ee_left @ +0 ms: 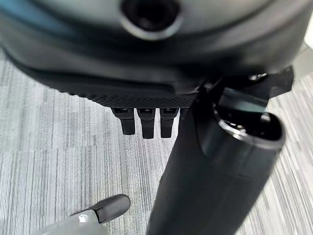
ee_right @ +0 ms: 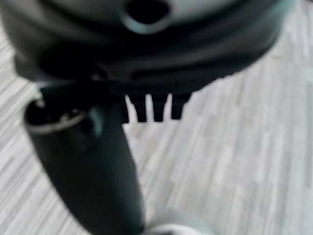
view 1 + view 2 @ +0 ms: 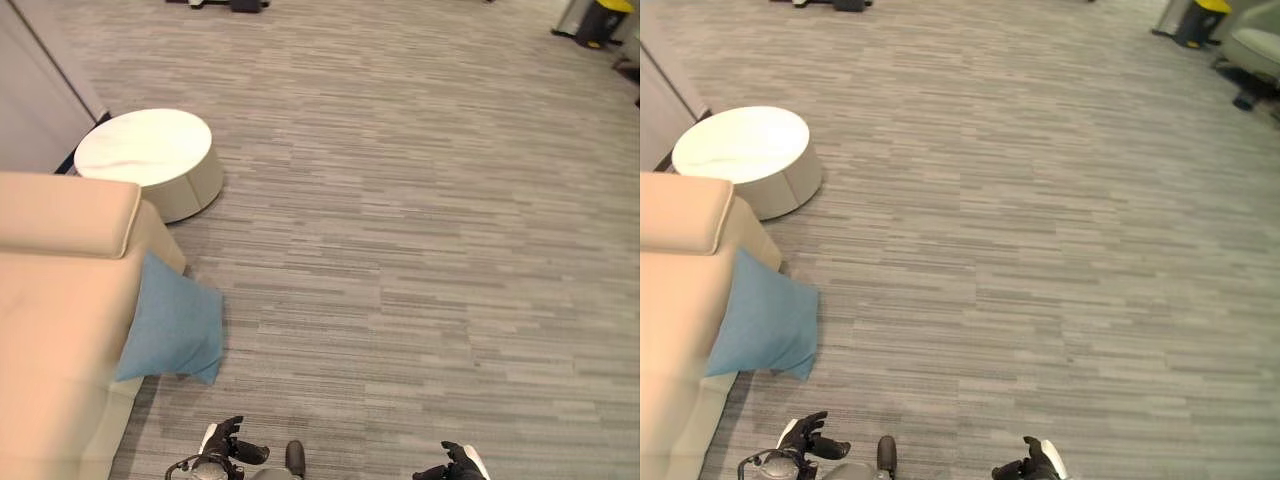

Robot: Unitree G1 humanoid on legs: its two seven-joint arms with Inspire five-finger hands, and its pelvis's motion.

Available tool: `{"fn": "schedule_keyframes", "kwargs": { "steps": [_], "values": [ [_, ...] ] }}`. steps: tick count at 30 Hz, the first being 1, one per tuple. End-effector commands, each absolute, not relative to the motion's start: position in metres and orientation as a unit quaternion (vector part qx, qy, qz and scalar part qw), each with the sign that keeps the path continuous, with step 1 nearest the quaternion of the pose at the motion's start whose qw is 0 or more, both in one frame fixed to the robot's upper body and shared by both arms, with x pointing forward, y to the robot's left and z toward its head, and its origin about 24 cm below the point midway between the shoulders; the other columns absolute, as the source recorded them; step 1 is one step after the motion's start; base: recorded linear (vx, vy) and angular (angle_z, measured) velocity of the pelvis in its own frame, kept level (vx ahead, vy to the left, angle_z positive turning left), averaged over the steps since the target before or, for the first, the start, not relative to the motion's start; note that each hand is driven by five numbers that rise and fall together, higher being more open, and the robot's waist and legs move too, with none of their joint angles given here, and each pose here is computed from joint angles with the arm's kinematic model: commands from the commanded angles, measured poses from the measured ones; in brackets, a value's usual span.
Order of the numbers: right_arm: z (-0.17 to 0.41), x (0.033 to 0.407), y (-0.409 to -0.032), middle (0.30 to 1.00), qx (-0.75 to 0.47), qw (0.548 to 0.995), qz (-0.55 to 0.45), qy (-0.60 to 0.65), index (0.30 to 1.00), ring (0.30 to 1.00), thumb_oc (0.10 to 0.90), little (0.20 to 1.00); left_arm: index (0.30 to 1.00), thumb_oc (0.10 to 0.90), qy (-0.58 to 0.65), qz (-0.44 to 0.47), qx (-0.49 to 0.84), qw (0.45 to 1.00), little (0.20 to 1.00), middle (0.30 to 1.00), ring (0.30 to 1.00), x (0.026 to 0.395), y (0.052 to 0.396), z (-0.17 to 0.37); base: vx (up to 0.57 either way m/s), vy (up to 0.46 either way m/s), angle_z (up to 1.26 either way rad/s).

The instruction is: Pick up all the scattered cushions and arrange them neatly on the sofa.

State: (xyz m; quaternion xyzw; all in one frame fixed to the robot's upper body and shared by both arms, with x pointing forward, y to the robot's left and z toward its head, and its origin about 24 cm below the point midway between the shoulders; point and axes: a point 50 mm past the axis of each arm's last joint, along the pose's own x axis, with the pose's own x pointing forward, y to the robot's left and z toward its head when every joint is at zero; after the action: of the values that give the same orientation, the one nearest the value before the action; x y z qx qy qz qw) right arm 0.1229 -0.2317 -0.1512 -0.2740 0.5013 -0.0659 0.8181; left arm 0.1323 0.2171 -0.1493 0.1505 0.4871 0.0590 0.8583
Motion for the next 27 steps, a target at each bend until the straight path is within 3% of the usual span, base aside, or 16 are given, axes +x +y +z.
{"fn": "schedule_keyframes", "kwargs": {
  "steps": [1,10,18,27],
  "values": [
    [-0.147,0.125,-0.243,0.9,-0.293,0.819,-0.072,0.488,0.9,0.9,0.8,0.9,0.9,0.8,0.464,0.054,0.147,0.872,0.9,0.9,0.9,0.141,0.207,-0.147,0.28,-0.081,0.6],
    [-0.147,0.12,-0.248,0.9,-0.28,0.819,-0.085,0.493,0.9,0.9,0.8,0.9,0.9,0.8,0.497,0.04,0.143,0.855,0.9,0.9,0.9,0.125,0.196,-0.157,0.32,-0.165,1.01],
    [-0.143,0.128,-0.253,0.9,-0.261,0.829,-0.111,0.483,0.9,0.9,0.8,0.9,0.9,0.8,0.47,0.029,0.134,0.872,0.9,0.9,0.9,0.143,0.187,-0.151,0.21,-0.197,0.61],
    [-0.146,0.123,-0.247,0.9,-0.271,0.825,-0.098,0.487,0.9,0.9,0.8,0.9,0.9,0.8,0.503,0.044,0.122,0.855,0.9,0.9,0.9,0.12,0.19,-0.159,0.24,-0.001,0.4]
  ]
}}
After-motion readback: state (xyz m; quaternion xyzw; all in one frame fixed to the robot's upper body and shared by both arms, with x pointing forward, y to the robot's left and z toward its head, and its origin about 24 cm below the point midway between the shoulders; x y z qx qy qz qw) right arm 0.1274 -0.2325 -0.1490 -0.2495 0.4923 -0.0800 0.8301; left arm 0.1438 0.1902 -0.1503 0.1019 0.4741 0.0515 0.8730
